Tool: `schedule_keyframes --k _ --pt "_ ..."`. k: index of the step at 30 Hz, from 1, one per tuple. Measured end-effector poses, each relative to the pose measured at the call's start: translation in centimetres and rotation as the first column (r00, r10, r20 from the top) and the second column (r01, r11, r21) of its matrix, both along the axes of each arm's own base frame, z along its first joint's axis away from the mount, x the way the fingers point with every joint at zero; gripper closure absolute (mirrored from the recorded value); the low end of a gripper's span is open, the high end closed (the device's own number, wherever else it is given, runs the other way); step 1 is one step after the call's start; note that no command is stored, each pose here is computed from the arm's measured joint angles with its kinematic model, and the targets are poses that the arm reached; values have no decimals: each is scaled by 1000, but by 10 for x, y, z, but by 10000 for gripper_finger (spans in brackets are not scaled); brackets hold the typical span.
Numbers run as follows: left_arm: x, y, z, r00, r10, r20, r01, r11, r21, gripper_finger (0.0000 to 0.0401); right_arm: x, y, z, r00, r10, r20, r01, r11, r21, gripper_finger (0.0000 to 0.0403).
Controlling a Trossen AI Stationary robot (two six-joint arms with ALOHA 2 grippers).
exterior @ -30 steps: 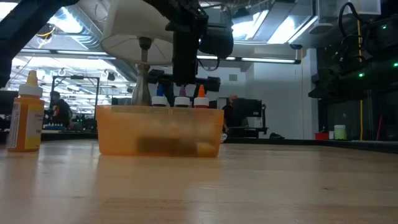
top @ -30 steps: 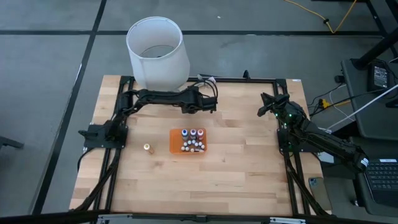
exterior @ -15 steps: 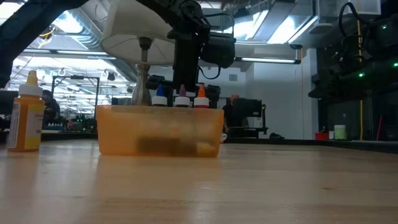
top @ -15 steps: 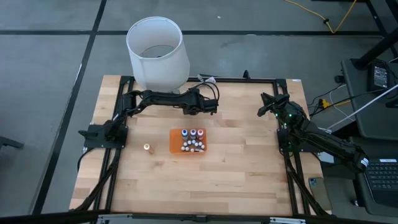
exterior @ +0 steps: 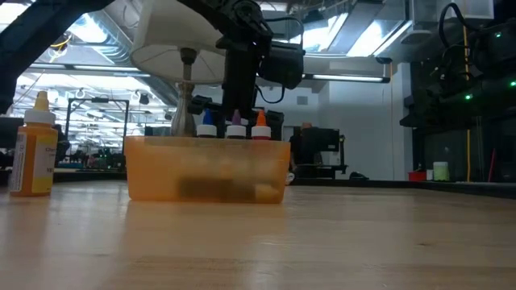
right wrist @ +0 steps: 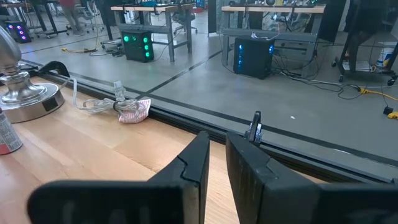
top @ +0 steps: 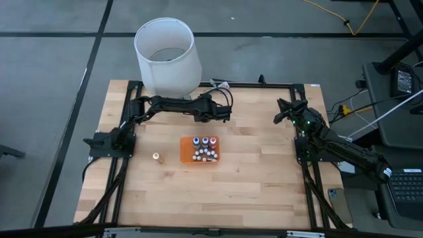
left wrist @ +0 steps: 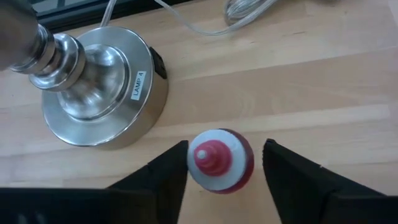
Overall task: Pick & Place food coloring
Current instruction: Put the big pink food coloring bottle into the orange bin
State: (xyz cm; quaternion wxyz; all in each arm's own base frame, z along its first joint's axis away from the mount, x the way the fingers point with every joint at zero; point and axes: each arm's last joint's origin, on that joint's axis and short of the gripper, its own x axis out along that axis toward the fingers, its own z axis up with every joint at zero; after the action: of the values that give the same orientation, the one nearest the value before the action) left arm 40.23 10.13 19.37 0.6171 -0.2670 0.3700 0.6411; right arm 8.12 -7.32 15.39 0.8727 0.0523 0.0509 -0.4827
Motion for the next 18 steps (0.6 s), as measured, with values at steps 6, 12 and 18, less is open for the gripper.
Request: schedule_keyframes --k 6,12,18 --pt "1 -4 1 1000 -12 0 12 1000 10 267 0 0 0 1000 0 0 0 1000 0 345" --pt "2 -10 1 1000 -29 -3 29 1000 11 284 0 0 0 1000 0 0 0 1000 0 345" --pt "4 -17 4 997 -77 -17 77 997 -30 269 0 0 0 1000 0 1 0 1000 0 345"
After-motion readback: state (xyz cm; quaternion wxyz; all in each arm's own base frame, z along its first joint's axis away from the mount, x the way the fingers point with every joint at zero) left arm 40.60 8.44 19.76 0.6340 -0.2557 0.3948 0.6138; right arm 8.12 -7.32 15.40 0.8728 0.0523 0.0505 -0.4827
